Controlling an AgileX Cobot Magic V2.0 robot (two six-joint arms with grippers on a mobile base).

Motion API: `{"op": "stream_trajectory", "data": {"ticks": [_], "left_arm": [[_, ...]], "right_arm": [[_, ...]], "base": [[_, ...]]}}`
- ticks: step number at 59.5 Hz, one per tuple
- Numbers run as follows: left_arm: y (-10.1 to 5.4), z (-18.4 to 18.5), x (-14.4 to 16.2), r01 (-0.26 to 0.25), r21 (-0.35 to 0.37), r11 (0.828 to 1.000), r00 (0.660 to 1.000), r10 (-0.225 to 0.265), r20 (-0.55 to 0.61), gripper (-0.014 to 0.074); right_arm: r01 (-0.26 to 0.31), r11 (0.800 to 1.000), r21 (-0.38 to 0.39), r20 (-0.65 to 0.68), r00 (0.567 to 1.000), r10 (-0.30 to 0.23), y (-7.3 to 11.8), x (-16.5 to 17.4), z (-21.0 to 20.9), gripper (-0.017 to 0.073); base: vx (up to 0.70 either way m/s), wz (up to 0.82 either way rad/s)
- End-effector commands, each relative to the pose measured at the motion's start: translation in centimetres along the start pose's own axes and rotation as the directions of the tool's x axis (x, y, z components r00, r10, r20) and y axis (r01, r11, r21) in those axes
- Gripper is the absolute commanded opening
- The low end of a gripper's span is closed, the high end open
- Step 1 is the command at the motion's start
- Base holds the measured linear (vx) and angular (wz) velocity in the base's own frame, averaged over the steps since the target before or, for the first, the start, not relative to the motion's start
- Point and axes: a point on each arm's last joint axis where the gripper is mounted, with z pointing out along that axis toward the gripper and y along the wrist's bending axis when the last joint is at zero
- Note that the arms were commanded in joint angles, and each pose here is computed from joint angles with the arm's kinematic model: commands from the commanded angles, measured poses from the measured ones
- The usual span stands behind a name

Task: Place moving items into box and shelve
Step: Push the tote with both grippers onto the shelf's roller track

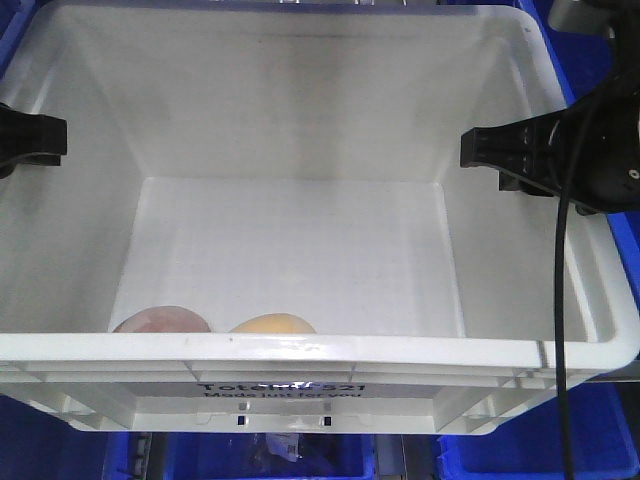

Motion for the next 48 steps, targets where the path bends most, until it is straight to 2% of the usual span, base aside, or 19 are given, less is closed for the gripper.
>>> {"op": "stream_trajectory", "data": {"ticks": [1, 48], "left_arm": [[0.67, -1.79, -1.56, -0.038, -0.050, 0.998, 0.985, 0.046, 0.164, 0.0067], [0.67, -1.79, -1.57, -0.038, -0.050, 0.998, 0.985, 0.046, 0.165, 0.0067]], "right_arm": [[0.007, 0.999, 0.043, 0.169, 0.985, -0.014, -1.51, -1.57, -2.24, 0.0127], [0.007, 0.999, 0.043, 0.169, 0.985, -0.014, -1.51, -1.57, -2.24, 0.0127]], "base": [[0.10, -0.04], [0.03, -0.01]]}}
